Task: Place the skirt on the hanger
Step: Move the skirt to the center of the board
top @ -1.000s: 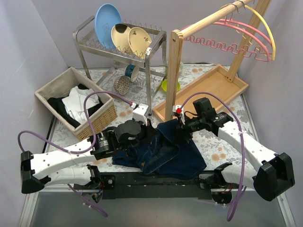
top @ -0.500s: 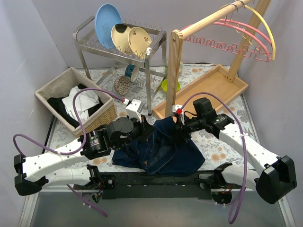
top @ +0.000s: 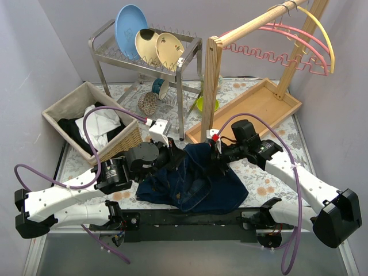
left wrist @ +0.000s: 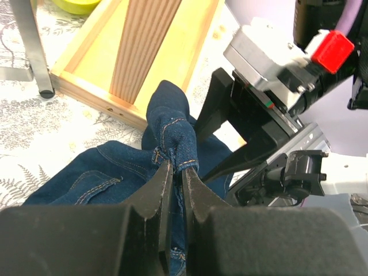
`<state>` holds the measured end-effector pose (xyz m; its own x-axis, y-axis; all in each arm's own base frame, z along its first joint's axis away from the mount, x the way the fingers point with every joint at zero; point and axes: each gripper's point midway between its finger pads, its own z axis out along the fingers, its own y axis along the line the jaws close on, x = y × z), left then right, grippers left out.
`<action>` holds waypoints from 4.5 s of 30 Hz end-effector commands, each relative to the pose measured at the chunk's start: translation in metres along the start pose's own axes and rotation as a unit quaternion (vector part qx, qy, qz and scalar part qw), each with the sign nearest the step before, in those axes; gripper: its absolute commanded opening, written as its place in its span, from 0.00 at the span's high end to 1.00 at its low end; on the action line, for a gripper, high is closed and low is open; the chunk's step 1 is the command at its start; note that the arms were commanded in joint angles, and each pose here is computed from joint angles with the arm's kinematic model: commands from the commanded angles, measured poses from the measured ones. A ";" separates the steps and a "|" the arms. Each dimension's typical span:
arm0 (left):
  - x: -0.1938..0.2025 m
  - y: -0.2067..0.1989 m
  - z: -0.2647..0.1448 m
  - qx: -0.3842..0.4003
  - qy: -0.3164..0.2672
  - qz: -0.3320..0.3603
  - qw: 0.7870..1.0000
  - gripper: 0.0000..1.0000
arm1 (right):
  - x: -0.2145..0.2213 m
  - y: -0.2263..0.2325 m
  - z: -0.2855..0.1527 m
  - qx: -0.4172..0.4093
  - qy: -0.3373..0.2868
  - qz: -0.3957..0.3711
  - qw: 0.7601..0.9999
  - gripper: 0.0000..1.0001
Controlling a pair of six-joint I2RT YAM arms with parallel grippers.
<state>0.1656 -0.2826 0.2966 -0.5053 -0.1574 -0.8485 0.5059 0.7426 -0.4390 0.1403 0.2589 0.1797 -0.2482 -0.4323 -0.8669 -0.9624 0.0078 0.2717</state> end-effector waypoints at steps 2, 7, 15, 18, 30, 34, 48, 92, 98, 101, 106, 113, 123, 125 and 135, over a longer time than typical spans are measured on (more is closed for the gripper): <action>-0.056 -0.011 -0.020 0.017 -0.087 -0.036 0.995 1.00 | -0.006 0.008 0.004 -0.014 -0.013 -0.003 1.000 0.46; -0.057 -0.009 -0.019 0.013 -0.092 -0.036 0.995 1.00 | -0.004 0.011 0.010 -0.020 -0.035 0.028 0.999 0.45; -0.071 -0.002 -0.023 -0.010 -0.120 -0.045 0.992 1.00 | 0.010 0.005 0.010 0.044 -0.050 0.043 0.997 0.08; -0.079 0.001 -0.024 -0.020 -0.135 -0.050 0.989 1.00 | 0.024 0.004 0.015 0.050 -0.040 0.041 0.997 0.02; -0.119 0.008 -0.050 -0.034 -0.202 -0.074 0.976 1.00 | 0.059 -0.033 0.026 0.132 0.013 0.051 0.990 0.02; -0.128 0.010 -0.059 -0.035 -0.215 -0.076 0.973 1.00 | 0.066 -0.037 0.029 0.135 0.026 0.062 0.989 0.12; -0.121 0.024 -0.073 -0.041 -0.215 -0.082 0.972 1.00 | 0.036 -0.051 0.012 0.181 0.012 -0.005 0.983 0.02; -0.102 0.044 -0.063 -0.080 -0.216 -0.121 0.966 1.00 | 0.023 -0.006 0.050 0.074 0.050 -0.003 0.996 0.78; -0.111 0.050 -0.096 -0.055 -0.222 -0.114 0.967 1.00 | -0.031 -0.015 -0.003 0.164 0.063 -0.093 0.980 0.99; -0.121 0.042 -0.116 -0.016 -0.223 -0.088 0.971 1.00 | -0.072 0.007 -0.039 0.168 0.048 -0.184 0.967 0.99; -0.174 0.025 -0.182 0.060 -0.282 -0.033 0.957 1.00 | -0.130 0.059 -0.087 0.131 0.002 -0.303 0.944 0.99; -0.229 -0.019 -0.260 0.191 -0.333 0.023 0.923 1.00 | -0.239 0.127 -0.188 0.191 -0.128 -0.374 0.898 0.99; -0.191 -0.085 -0.275 0.374 -0.244 0.065 0.893 1.00 | -0.261 0.184 -0.243 0.230 -0.209 -0.405 0.860 0.99; -0.186 -0.082 -0.276 0.374 -0.238 0.055 0.894 1.00 | -0.261 0.187 -0.249 0.243 -0.216 -0.394 0.860 0.99; -0.148 0.030 -0.177 0.056 -0.223 -0.075 0.970 1.00 | -0.211 0.004 -0.182 0.361 -0.153 -0.169 0.904 0.99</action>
<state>0.0790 -0.1667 0.4882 -0.2816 -0.3928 -0.8755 0.8141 0.3851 -0.4346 0.1157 0.1779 0.4946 0.3608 -0.1794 -0.9152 -0.8565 0.3248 -0.4013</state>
